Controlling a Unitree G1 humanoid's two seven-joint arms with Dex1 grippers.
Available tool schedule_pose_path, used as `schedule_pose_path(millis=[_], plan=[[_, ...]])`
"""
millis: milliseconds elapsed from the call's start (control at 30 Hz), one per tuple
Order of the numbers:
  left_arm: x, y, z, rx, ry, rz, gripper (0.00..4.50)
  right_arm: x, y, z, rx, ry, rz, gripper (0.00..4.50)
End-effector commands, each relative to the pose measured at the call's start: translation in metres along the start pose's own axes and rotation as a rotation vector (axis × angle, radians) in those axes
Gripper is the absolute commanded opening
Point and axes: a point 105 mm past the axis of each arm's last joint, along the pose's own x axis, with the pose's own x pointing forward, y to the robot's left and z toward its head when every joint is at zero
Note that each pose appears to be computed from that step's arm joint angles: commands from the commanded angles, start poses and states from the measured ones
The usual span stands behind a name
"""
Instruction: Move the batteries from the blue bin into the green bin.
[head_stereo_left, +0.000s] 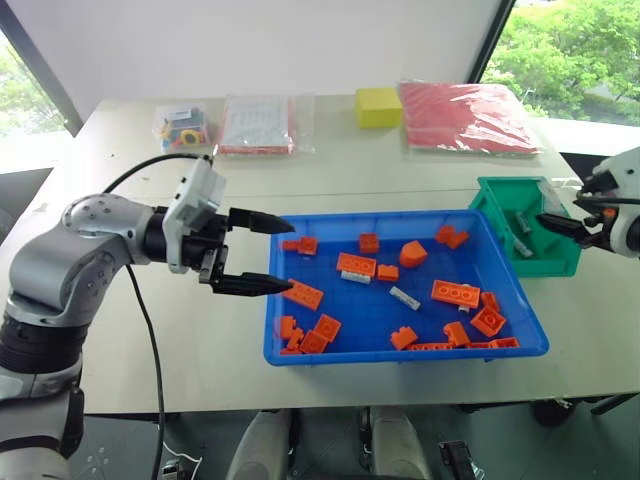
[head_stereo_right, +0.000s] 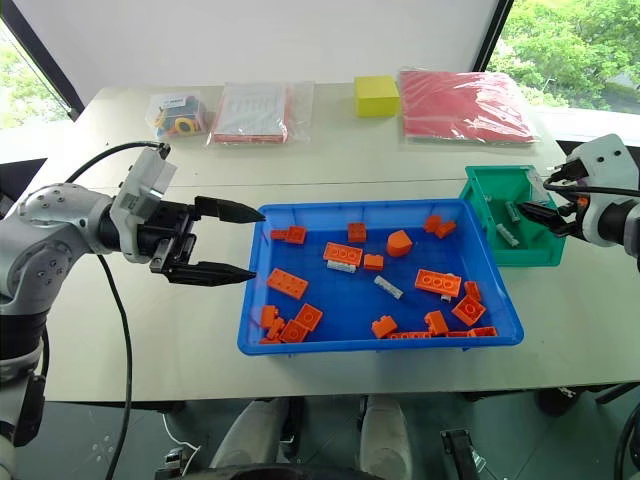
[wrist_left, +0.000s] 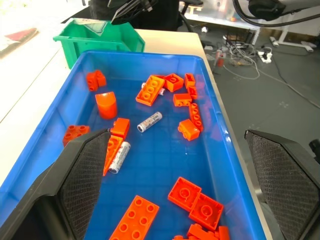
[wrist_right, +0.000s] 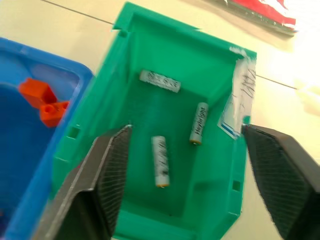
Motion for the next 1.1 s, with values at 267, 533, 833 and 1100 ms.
schedule_pose_path(millis=[267,533,833,1100], plan=[[-0.005,-0.002,0.003,0.035,0.002,0.008,4.5,-0.005,0.171,0.036,-0.149,-0.116,0.673,3.6],[-0.005,0.0,0.005,0.047,0.001,0.022,4.5,0.028,0.227,-0.008,-0.07,0.015,0.824,3.6],[-0.009,-0.001,0.009,0.051,0.005,0.042,4.5,0.055,0.232,-0.016,-0.042,0.035,0.801,3.6],[-0.01,-0.002,0.01,0.049,0.006,0.054,4.5,0.059,0.23,-0.014,-0.049,0.029,0.8,3.6]])
